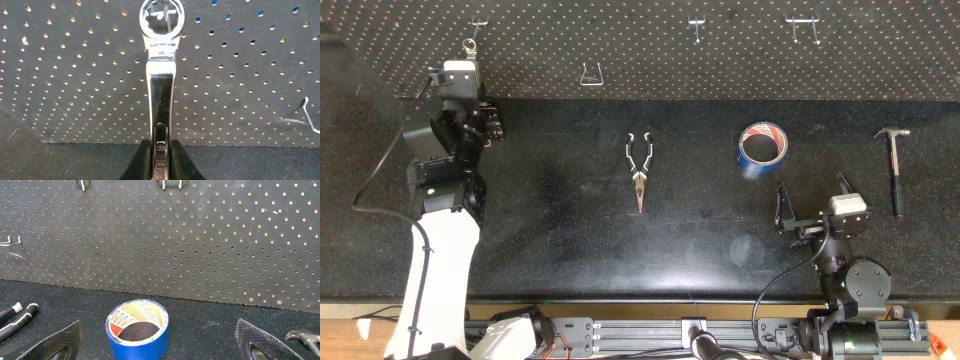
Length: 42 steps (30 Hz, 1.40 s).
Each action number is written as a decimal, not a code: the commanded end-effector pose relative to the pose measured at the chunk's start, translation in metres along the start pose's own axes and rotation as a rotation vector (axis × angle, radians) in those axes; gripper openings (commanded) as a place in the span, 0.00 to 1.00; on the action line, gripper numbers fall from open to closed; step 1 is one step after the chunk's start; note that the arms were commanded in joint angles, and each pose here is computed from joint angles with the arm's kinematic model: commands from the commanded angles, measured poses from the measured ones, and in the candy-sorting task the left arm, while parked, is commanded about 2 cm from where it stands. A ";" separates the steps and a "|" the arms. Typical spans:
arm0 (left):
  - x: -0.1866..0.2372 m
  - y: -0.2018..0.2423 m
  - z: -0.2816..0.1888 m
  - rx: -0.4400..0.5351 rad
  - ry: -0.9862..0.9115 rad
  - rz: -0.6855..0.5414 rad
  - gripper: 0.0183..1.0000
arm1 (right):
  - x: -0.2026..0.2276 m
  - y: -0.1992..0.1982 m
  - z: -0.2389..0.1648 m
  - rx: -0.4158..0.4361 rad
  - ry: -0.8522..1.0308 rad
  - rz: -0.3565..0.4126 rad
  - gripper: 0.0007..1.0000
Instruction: Place Tools Onto Pegboard
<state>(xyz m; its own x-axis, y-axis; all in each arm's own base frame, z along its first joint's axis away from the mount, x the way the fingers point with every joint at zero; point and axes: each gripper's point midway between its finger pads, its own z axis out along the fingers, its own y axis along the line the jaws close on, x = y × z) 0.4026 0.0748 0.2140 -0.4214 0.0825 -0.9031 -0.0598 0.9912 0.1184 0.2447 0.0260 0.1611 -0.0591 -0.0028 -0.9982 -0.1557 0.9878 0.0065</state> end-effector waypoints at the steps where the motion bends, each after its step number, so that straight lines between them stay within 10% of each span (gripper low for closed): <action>1: -0.013 0.001 0.003 0.011 -0.028 -0.014 0.01 | 0.001 0.001 0.000 -0.002 0.002 -0.018 0.99; 11: -0.012 0.002 0.013 0.005 -0.034 -0.013 0.06 | 0.001 0.001 0.000 -0.002 0.002 -0.018 0.99; 14: -0.009 0.002 0.012 0.008 -0.021 -0.015 0.73 | 0.001 0.001 0.000 -0.002 0.002 -0.018 0.99; 16: -0.003 0.000 0.009 0.012 0.007 -0.018 1.00 | 0.001 0.001 0.000 -0.002 0.002 -0.018 0.99; 35: 0.030 -0.018 -0.110 0.039 0.185 -0.042 1.00 | 0.001 0.001 0.000 -0.001 0.002 -0.018 0.99; 42: 0.043 -0.041 -0.112 0.105 0.262 -0.359 1.00 | 0.001 0.001 0.000 -0.002 0.002 -0.018 0.99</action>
<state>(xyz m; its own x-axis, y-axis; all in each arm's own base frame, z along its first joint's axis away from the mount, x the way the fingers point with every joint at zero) 0.2884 0.0383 0.2197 -0.5961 -0.1249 -0.7931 -0.0914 0.9920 -0.0875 0.2447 0.0260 0.1610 -0.0595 -0.0028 -0.9982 -0.1557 0.9878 0.0065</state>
